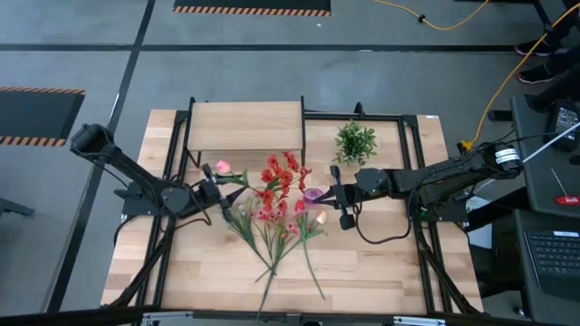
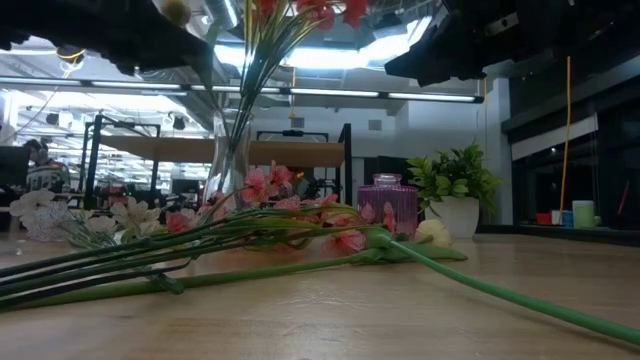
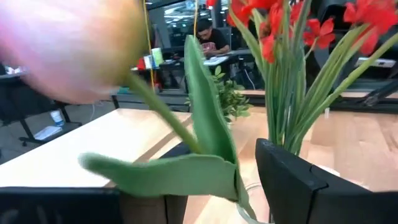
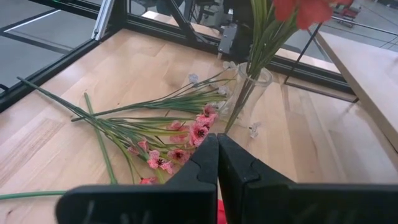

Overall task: Pick and place flowers into a vace then onto a shelf
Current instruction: Put the pink tulip into the transparent vase, then put the red tulip into the transparent vase

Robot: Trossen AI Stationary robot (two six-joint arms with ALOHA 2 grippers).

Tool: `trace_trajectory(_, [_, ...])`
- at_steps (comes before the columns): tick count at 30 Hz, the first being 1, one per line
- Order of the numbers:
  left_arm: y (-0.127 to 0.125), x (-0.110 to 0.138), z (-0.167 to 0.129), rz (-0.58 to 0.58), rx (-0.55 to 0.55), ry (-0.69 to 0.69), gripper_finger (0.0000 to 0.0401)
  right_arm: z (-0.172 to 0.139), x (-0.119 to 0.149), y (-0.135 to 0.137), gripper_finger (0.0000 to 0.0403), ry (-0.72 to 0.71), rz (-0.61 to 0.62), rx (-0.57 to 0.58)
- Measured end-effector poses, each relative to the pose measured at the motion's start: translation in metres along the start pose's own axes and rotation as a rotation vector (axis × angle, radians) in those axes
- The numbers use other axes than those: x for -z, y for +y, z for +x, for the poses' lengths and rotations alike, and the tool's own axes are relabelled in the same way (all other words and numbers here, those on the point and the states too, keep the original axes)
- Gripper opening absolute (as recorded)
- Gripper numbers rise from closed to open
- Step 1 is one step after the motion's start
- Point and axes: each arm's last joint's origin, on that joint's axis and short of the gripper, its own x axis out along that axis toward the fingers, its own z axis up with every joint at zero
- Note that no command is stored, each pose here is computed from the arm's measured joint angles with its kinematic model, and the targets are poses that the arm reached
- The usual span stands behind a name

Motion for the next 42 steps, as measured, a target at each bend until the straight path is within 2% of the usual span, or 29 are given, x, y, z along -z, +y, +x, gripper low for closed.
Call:
trace_trajectory(7, [-0.002,0.0,-0.011,-0.019,0.03,0.014,0.0169,0.0,0.0,0.0,0.0003,0.001,0.0,0.0])
trace_trajectory(13, [-0.002,0.01,-0.016,-0.016,-0.017,0.065,0.0169,0.0,0.0,0.0,0.0003,0.001,0.001,0.0])
trace_trajectory(17, [-0.004,0.011,-0.02,-0.028,-0.004,0.065,0.0169,0.0,0.0,0.0,0.0003,0.001,0.001,0.0])
trace_trajectory(29, [-0.014,0.011,-0.037,-0.118,0.138,0.068,0.0168,0.0,0.0,0.0,0.0003,0.001,0.001,0.0])
trace_trajectory(34, [-0.016,0.012,-0.041,-0.102,0.18,0.077,0.0167,0.0,0.0,0.0,0.0003,0.0,0.001,0.0])
trace_trajectory(38, [-0.019,0.017,-0.042,-0.059,0.275,0.117,0.0149,0.0,0.0,0.0,0.0003,0.0,0.0,0.0])
trace_trajectory(42, [-0.021,0.021,-0.041,-0.075,0.308,0.143,0.0126,0.0,-0.002,0.0,0.0003,-0.021,0.0,0.005])
